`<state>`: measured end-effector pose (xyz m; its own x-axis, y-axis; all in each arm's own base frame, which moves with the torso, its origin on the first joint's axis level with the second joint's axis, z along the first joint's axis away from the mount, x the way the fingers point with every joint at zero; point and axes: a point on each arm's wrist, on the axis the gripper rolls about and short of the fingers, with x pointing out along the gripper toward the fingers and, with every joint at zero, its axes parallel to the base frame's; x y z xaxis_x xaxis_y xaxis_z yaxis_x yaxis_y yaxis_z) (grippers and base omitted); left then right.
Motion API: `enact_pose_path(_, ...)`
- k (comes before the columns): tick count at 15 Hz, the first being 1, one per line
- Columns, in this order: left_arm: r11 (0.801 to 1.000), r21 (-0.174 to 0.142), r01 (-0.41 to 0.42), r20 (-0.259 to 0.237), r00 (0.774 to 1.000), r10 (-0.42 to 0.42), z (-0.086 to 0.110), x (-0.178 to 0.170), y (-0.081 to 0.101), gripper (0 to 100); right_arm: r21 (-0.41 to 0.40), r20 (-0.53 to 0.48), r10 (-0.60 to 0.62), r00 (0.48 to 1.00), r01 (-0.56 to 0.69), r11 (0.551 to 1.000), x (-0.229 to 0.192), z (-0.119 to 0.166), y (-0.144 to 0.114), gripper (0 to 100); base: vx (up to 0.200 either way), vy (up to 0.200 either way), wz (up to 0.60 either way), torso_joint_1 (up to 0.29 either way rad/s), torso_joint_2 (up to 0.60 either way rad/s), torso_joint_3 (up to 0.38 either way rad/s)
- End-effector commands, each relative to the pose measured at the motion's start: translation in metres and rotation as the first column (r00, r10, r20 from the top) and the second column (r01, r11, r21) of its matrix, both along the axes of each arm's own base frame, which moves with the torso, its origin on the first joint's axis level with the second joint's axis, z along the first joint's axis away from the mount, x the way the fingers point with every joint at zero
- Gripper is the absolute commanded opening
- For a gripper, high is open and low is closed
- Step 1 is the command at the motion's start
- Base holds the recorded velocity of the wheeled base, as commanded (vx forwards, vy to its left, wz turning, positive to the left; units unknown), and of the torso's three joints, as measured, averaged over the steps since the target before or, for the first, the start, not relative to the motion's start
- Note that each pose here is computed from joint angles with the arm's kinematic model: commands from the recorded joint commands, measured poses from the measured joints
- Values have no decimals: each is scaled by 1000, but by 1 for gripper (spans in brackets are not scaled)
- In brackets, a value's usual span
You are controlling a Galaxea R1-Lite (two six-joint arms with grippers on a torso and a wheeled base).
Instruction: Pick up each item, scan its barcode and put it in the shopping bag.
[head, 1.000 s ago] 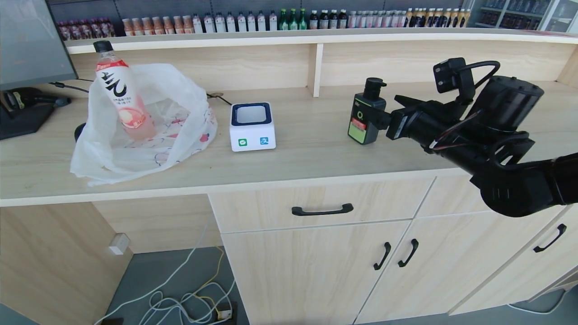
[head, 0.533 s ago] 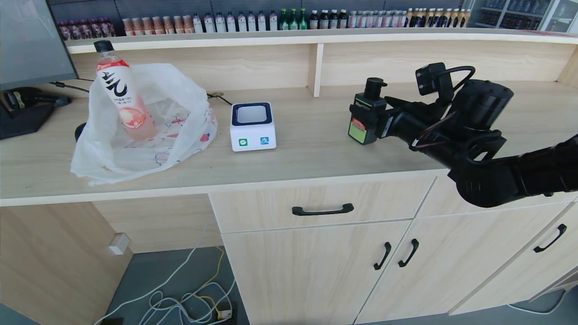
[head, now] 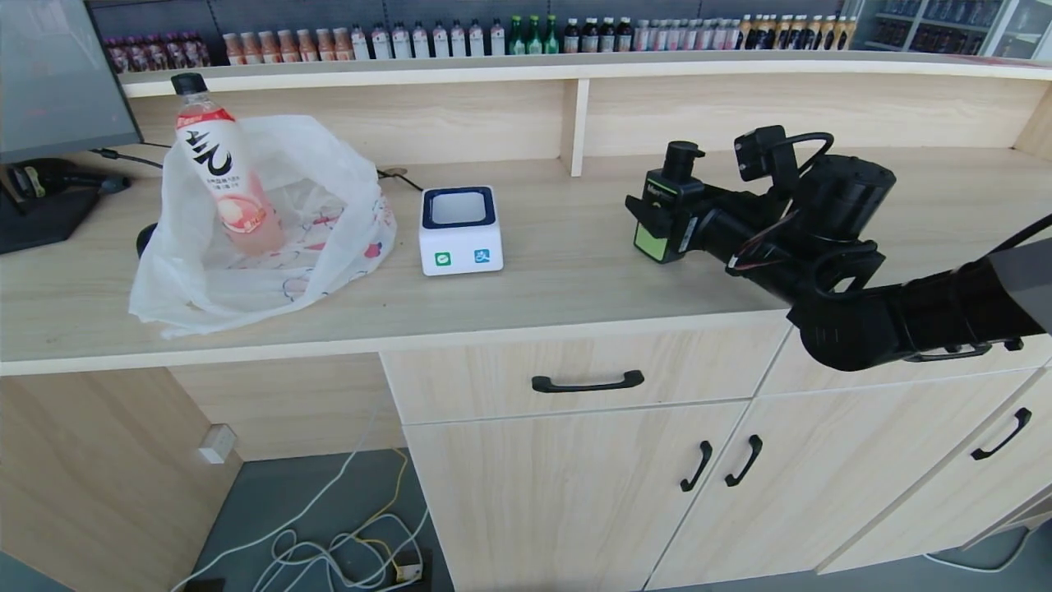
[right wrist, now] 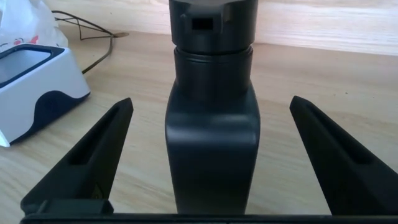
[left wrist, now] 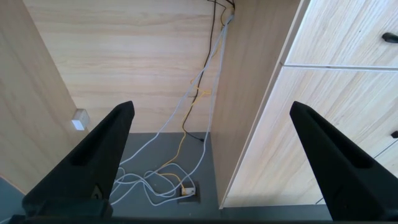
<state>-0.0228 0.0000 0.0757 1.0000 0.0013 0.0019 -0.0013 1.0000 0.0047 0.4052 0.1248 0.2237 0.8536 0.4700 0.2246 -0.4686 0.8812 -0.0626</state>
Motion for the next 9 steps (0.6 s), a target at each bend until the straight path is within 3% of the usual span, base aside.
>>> enact_pose_path(1,1000,0,0,1,1000,0,0,0,0,100,-4,-13,1,1000,-1,1000,3,-6,1,100,0,0,0,0,0,0)
enact_pose_path(9,1000,0,1,1,1000,-1,0,0,0,100,-9,-28,-1,1000,1,1000,11,-8,3,100,0,0,0,0,0,0)
